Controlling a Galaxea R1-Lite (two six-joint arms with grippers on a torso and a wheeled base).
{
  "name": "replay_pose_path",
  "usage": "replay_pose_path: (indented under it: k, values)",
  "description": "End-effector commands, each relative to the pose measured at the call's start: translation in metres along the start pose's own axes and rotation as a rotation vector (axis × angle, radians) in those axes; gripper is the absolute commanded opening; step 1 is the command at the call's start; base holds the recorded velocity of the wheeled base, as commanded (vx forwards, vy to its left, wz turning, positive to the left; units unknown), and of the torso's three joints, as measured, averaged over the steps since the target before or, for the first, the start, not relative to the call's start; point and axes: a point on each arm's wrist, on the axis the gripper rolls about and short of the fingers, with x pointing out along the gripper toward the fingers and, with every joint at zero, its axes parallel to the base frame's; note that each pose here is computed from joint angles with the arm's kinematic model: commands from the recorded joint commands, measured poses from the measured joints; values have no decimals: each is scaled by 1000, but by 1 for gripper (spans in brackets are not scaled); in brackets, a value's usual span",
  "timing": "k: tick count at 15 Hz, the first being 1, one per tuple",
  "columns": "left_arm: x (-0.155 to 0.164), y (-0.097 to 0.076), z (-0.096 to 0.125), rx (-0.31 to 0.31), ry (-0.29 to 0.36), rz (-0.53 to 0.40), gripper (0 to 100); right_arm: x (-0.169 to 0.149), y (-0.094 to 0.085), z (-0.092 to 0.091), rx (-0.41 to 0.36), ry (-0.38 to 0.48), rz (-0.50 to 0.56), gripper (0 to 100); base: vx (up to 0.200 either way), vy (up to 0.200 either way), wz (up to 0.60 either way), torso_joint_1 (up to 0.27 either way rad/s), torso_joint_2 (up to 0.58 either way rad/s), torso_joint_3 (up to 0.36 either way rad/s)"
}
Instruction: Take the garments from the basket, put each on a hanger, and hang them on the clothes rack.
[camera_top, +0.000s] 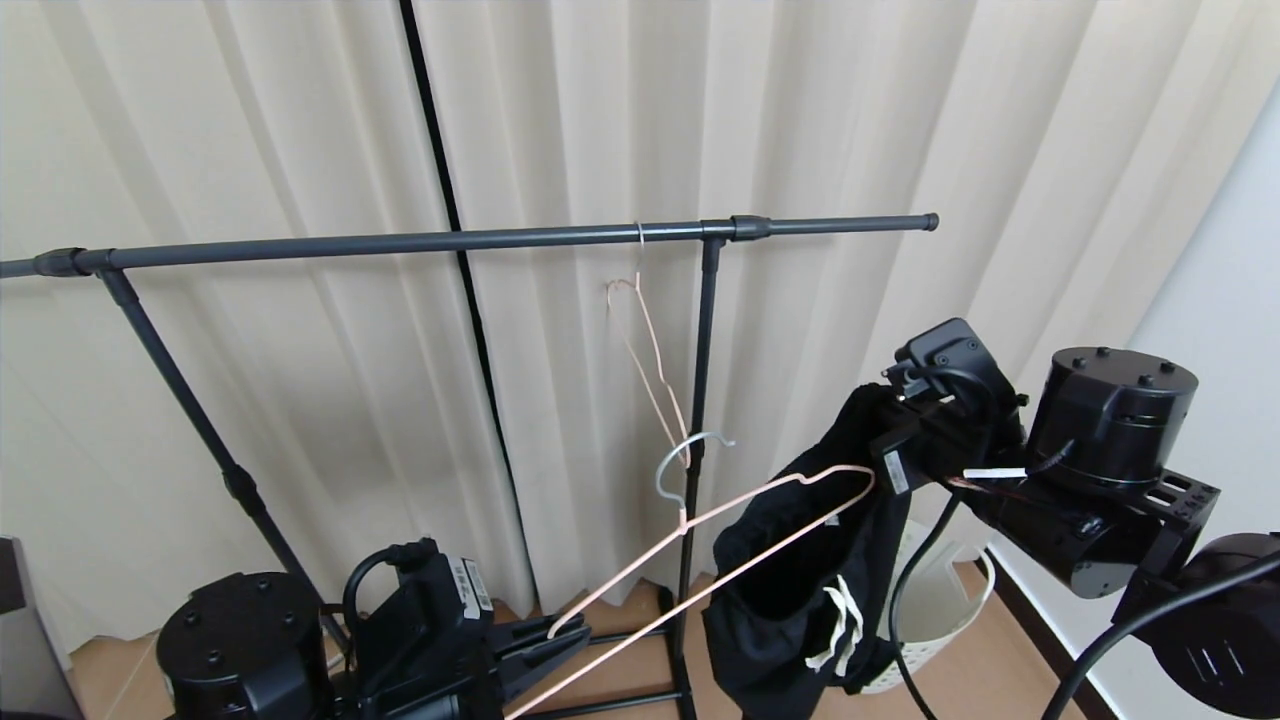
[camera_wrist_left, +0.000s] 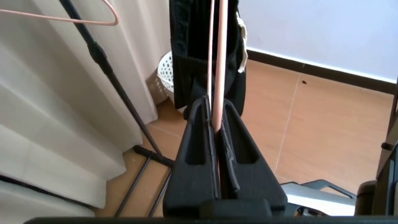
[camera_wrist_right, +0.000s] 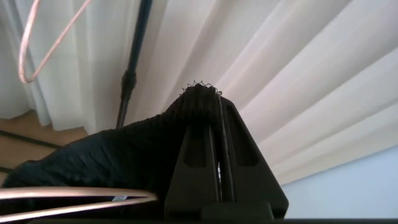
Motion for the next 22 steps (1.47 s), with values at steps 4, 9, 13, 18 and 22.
replay_pose_path:
  k: [4, 9, 13, 18, 22]
  values:
    - [5, 5, 3, 4, -8, 66, 0, -20, 25, 16, -11, -20, -41, 0, 0, 0, 0, 0, 0, 0]
    - [10, 10, 4, -1, -7, 137, 0, -30, 40, 21, -19, -2, -119, 0, 0, 0, 0, 0, 0, 0]
    - [11, 24, 0, -10, 13, 235, 0, -33, 37, 25, -10, -13, -125, 0, 0, 0, 0, 0, 0, 0]
    - [11, 39, 3, -12, -1, 322, 0, -40, 32, 29, -5, -22, -128, 0, 0, 0, 0, 0, 0, 0]
    - [10, 49, 2, -14, -3, 372, 0, -46, 28, 34, 1, -33, -127, 0, 0, 0, 0, 0, 0, 0]
